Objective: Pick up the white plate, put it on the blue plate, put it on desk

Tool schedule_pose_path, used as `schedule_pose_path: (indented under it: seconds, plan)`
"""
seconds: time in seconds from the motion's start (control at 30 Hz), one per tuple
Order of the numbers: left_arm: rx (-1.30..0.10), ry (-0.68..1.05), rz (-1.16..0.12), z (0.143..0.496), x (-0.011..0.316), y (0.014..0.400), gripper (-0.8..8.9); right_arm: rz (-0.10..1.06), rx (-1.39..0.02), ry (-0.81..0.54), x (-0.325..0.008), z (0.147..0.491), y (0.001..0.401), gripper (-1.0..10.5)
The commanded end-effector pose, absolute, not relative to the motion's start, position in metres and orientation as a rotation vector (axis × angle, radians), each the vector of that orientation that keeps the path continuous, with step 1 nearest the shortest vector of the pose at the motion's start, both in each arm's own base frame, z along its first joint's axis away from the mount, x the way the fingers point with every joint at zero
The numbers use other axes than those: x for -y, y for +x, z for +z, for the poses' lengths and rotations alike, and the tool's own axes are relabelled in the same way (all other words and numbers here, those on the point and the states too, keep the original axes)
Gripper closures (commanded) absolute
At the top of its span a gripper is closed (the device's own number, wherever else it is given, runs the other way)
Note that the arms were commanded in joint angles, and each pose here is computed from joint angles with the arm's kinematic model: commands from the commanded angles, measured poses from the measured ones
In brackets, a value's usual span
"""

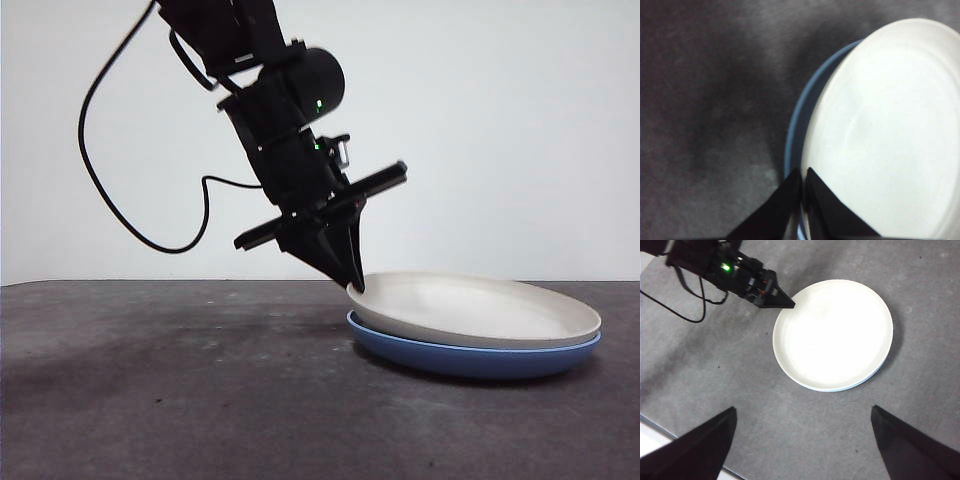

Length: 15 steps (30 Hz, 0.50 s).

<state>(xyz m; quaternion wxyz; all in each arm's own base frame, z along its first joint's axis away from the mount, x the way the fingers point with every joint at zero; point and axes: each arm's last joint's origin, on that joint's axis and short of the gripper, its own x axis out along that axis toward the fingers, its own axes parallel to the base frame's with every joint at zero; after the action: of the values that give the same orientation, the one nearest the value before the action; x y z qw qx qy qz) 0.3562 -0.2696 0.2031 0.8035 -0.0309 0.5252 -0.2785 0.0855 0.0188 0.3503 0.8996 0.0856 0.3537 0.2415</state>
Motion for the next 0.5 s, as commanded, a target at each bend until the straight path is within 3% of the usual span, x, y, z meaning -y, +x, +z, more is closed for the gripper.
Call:
schedule_pose_path:
  seconds: [0.03, 0.23, 0.3, 0.4, 0.5]
  plan:
    - [-1.099, -0.070, -0.612, 0.2052, 0.2779, 0.3606, 7.99, 0.501, -0.712, 0.181, -0.0190, 0.3562, 0.0837, 5.2]
    - [-1.101, -0.059, -0.607, 0.2047, 0.2773, 0.3605, 7.72, 0.500, -0.707, 0.180, -0.0188, 0.3565, 0.0827, 5.2]
    - [-1.107, -0.057, -0.606, 0.2044, 0.2771, 0.3600, 6.73, 0.500, -0.707, 0.180, -0.0188, 0.3565, 0.0827, 5.2]
    - [-1.121, -0.043, -0.614, 0.2036, 0.2785, 0.3573, 4.47, 0.500, -0.707, 0.179, -0.0188, 0.3565, 0.0827, 5.2]
    - [-1.124, -0.024, -0.625, 0.2035, 0.2796, 0.3554, 4.08, 0.500, -0.708, 0.179, -0.0188, 0.3565, 0.0828, 5.2]
